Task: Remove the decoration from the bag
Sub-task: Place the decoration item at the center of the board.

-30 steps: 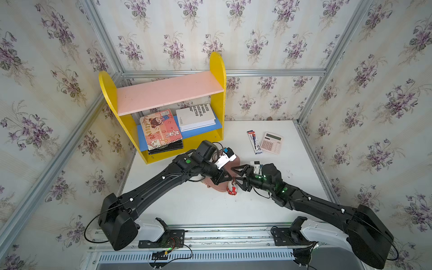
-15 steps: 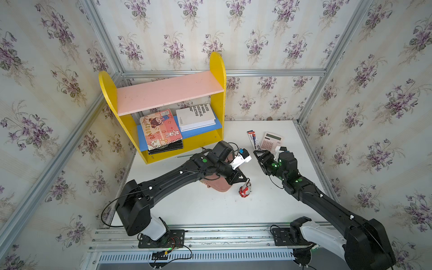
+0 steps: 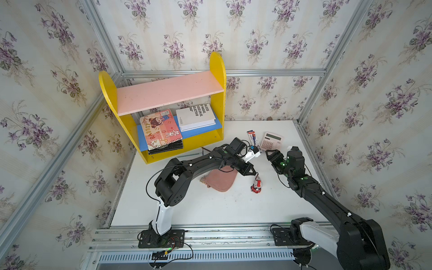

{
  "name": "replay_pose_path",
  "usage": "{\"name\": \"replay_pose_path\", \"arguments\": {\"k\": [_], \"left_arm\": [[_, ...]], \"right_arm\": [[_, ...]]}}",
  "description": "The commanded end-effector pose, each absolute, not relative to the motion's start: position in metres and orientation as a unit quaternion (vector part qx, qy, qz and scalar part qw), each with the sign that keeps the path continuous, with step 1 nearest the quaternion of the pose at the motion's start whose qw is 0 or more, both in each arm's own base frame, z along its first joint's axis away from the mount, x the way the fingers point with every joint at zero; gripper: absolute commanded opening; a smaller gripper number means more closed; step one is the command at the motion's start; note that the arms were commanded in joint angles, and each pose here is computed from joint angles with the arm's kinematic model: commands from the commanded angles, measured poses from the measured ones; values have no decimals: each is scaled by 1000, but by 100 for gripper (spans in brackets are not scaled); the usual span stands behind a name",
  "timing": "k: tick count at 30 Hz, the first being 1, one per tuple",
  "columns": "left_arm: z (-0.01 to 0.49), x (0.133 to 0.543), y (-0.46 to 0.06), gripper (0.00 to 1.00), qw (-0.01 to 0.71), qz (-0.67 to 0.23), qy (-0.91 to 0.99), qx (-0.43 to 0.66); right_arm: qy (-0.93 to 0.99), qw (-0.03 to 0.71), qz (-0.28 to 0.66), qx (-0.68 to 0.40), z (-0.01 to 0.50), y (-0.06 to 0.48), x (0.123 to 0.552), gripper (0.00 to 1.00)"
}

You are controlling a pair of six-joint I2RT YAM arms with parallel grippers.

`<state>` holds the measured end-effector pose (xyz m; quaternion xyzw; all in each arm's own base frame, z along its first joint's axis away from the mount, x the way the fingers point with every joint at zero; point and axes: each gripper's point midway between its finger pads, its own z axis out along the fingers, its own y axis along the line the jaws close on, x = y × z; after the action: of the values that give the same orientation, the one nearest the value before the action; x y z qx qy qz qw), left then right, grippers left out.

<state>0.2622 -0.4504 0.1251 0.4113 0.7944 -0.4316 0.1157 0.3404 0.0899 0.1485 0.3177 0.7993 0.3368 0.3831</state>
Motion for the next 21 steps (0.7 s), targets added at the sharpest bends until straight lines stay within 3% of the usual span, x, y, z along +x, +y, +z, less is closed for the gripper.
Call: {"name": "replay_pose_path", "arguments": {"k": [1,7,13,21], "left_arm": [[110,287,-448,0,125,-410,805,409],[87,328,-449,0,133,-393,825,384],[78,346,-441,8,138,-387,833,370],[96,365,-431,34,160,-374,844,351]], "right_arm": [[800,378,345,312,145,93,338,72],[804,370,346,311,139,95,334,72],[808,361,349,308,133,97,330,71],[818,349,357,285,131,108,329,69]]}}
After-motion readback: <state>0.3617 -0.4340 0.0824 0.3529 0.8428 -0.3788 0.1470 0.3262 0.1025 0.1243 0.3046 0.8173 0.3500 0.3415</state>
